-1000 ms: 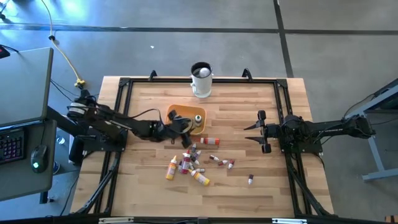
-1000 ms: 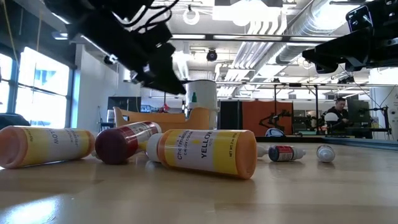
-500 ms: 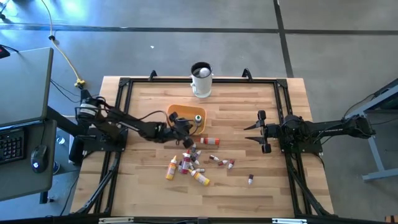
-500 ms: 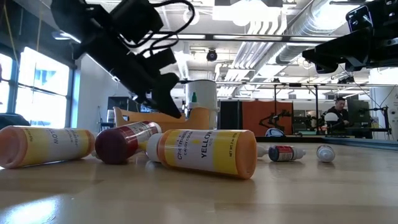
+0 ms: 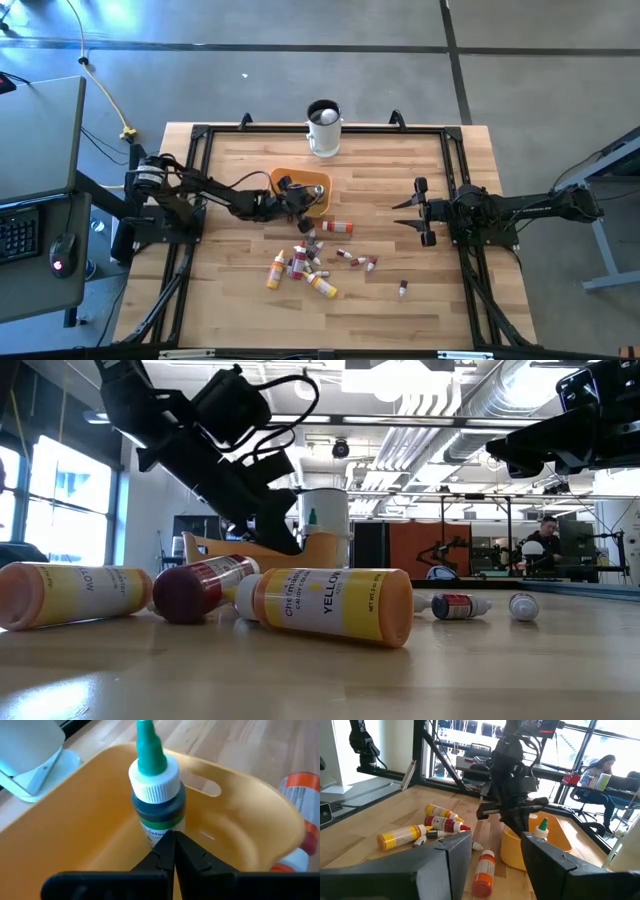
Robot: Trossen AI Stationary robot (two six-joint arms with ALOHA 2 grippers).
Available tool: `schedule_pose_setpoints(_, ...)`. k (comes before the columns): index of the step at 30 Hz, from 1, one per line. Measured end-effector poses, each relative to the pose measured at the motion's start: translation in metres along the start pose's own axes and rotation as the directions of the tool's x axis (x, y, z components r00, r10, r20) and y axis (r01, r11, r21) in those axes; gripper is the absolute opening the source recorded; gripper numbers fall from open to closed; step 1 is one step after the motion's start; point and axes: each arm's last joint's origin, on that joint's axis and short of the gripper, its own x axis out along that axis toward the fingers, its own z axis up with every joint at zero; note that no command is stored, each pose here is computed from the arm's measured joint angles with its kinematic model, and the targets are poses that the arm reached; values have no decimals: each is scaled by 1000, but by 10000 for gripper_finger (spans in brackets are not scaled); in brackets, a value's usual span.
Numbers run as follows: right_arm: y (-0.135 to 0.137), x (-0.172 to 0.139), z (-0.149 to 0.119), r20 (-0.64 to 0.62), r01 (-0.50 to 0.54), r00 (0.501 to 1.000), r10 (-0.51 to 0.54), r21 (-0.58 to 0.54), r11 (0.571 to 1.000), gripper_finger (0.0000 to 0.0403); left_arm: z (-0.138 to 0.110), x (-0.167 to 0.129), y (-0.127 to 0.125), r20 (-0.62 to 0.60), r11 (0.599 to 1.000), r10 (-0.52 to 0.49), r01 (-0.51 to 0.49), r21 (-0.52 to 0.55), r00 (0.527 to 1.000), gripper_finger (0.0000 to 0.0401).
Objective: Pick & Place food coloring
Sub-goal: Put the large green food coloring bottle into the yellow bin
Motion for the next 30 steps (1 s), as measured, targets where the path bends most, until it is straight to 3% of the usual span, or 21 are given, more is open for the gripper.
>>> schedule_pose_setpoints(5,0,0,0,0,0,1000,0,0,1000,165,-3,7,3,-30,995,-97,97,-12,995,1)
schedule_pose_setpoints(9,0,0,0,0,0,1000,0,0,1000,165,-6,13,0,-15,993,-114,114,22,993,1)
schedule_pose_setpoints(24,0,0,0,0,0,1000,0,0,1000,165,-8,22,2,45,997,-10,7,73,999,0)
schedule_pose_setpoints(30,0,0,0,0,0,1000,0,0,1000,165,-5,25,10,45,997,-45,42,63,998,0)
